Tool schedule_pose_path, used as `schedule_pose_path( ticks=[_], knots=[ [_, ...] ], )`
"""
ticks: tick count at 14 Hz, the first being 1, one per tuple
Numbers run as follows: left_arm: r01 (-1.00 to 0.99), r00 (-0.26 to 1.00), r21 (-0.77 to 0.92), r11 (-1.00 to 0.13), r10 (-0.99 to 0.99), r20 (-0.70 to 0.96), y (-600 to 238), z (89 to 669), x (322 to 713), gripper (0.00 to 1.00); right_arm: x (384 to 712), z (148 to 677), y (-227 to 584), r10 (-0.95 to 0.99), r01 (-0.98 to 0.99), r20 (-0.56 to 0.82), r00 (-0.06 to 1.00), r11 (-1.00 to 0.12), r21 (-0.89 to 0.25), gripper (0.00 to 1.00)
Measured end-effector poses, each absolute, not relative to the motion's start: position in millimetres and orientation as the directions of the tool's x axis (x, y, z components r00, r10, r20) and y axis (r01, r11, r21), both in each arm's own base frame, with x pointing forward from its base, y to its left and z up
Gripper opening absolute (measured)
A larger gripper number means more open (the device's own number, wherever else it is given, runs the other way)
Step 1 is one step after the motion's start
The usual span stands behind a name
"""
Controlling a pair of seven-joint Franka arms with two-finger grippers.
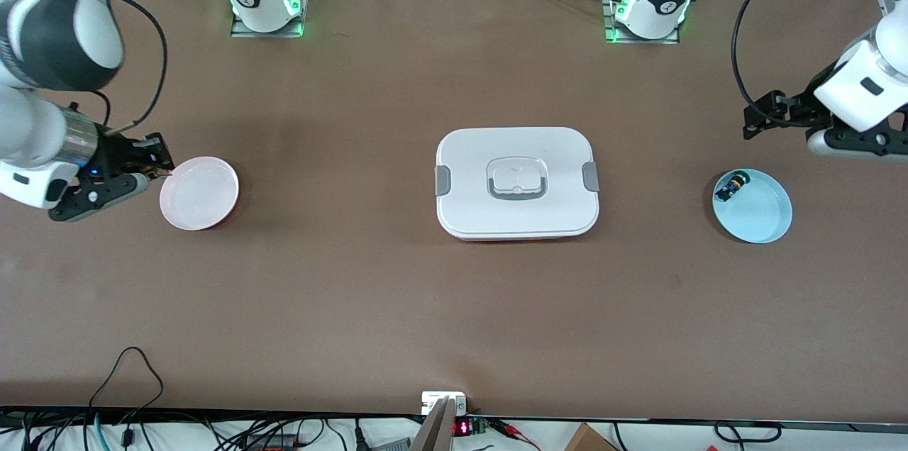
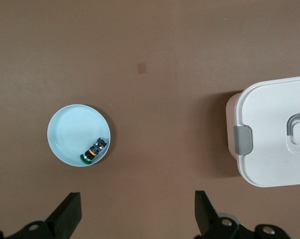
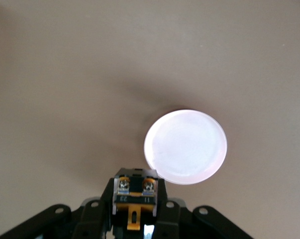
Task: Transfer orange switch to right arm and place
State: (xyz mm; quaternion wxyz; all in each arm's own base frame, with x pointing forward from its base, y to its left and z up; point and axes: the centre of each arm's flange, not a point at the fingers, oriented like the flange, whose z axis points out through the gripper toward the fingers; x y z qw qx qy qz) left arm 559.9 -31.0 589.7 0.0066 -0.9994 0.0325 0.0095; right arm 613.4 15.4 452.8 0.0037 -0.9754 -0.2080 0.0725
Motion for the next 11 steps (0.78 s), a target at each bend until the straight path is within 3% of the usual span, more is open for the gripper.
schedule_pose_path(
  ticks=[7,11],
  knots=[
    [-0.046,0.999,-0.02,-0.999,-0.046,-0.015,-20,589,554,1.0,577,319,-20,0.352,0.353,-0.026,0.936,-0.935,0.047,0.34],
    [-0.045,0.999,-0.02,-0.999,-0.044,-0.016,-20,589,554,1.0,565,288,-21,0.318,0.319,-0.03,0.948,-0.945,0.066,0.34]
  ],
)
